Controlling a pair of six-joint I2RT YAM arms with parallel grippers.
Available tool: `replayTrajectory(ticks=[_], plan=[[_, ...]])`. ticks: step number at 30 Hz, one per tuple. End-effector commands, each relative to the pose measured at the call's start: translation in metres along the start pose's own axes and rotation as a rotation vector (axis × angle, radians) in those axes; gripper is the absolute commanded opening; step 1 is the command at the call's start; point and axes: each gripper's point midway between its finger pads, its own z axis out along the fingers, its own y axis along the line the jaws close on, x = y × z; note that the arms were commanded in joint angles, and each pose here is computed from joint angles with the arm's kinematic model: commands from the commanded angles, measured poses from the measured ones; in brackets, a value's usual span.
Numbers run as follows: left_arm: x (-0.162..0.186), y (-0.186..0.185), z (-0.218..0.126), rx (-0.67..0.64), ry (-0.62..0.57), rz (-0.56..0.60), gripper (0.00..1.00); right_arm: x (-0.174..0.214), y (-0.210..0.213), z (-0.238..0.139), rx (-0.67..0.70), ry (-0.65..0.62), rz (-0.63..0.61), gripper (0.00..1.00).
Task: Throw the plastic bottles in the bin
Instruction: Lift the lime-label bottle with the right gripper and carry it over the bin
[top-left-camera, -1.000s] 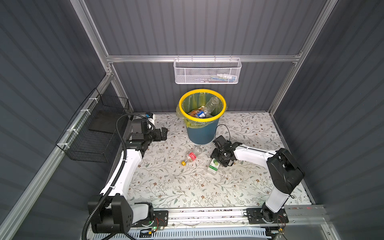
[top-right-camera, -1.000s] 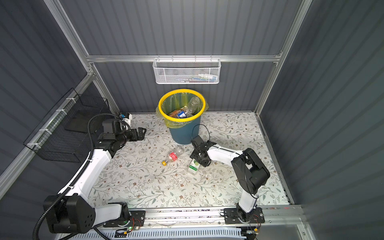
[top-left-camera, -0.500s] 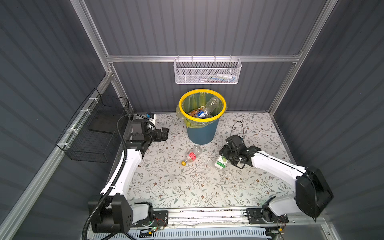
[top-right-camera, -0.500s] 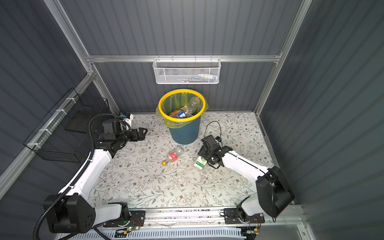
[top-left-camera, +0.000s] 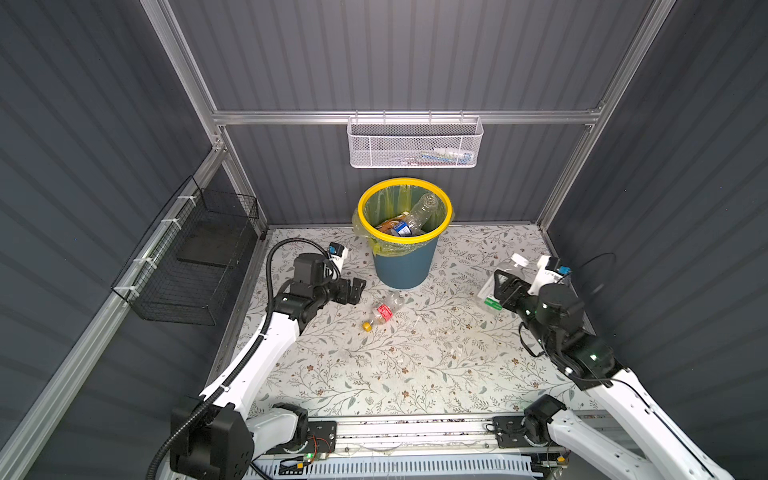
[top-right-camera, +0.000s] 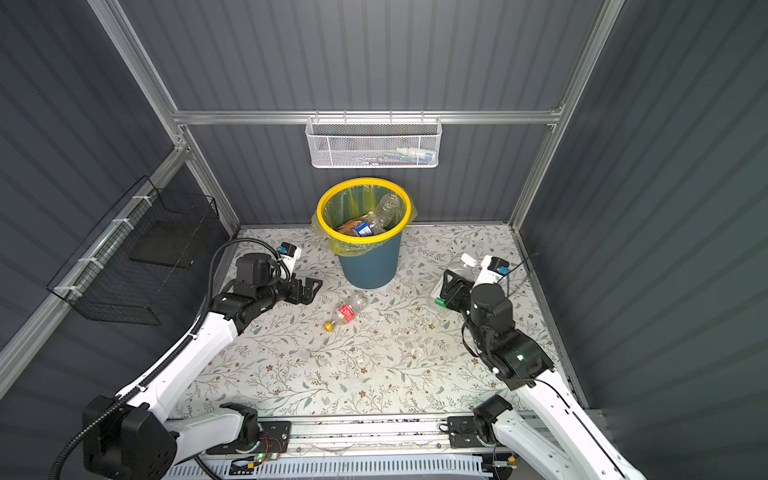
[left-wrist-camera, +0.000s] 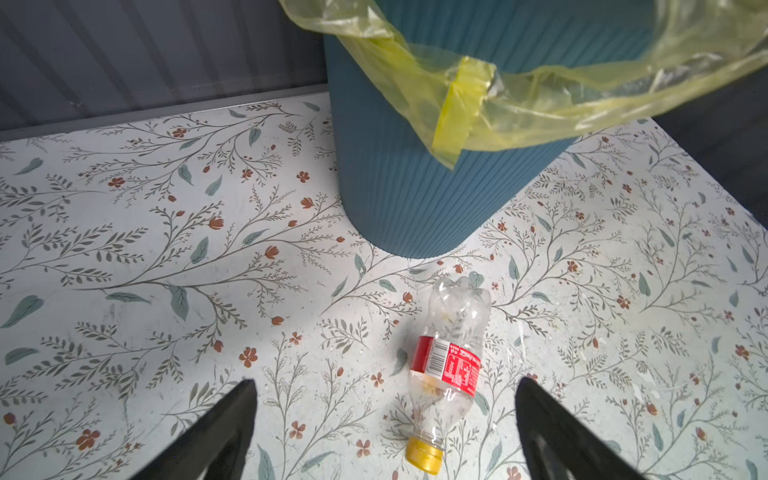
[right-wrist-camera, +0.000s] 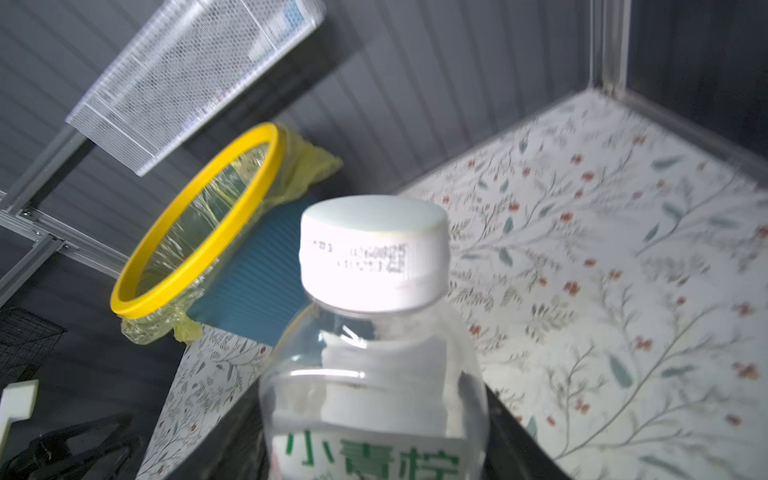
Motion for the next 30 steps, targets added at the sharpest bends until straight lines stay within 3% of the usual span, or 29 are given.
replayTrajectory(ticks=[1, 5, 9, 12, 15, 22, 30], plan=[[0.011, -0.015, -0.001, 0.023, 0.006, 0.063, 0.97, -0.065, 0.029, -0.009, -0.036, -0.189, -0.132, 0.52], [0.024, -0.038, 0.008, 0.036, 0.013, 0.101, 0.99, -0.118, 0.114, 0.026, -0.205, -0.212, -0.187, 0.52], [0.029, -0.051, 0.02, 0.026, -0.009, 0.113, 1.0, -0.118, 0.215, 0.108, -0.388, -0.032, -0.217, 0.53], [0.026, -0.052, 0.025, 0.014, -0.021, 0.104, 1.0, -0.077, 0.244, 0.16, -0.403, 0.217, -0.235, 0.74], [0.028, -0.052, 0.028, 0.012, -0.02, 0.1, 1.0, -0.069, 0.236, 0.169, -0.337, 0.256, -0.26, 0.99], [0.039, -0.051, 0.042, 0.02, 0.011, 0.109, 1.0, -0.092, 0.184, 0.137, -0.281, 0.105, -0.206, 0.99], [0.046, -0.053, 0.065, 0.024, 0.06, 0.142, 1.0, -0.088, 0.095, 0.109, -0.15, 0.076, -0.088, 0.99]])
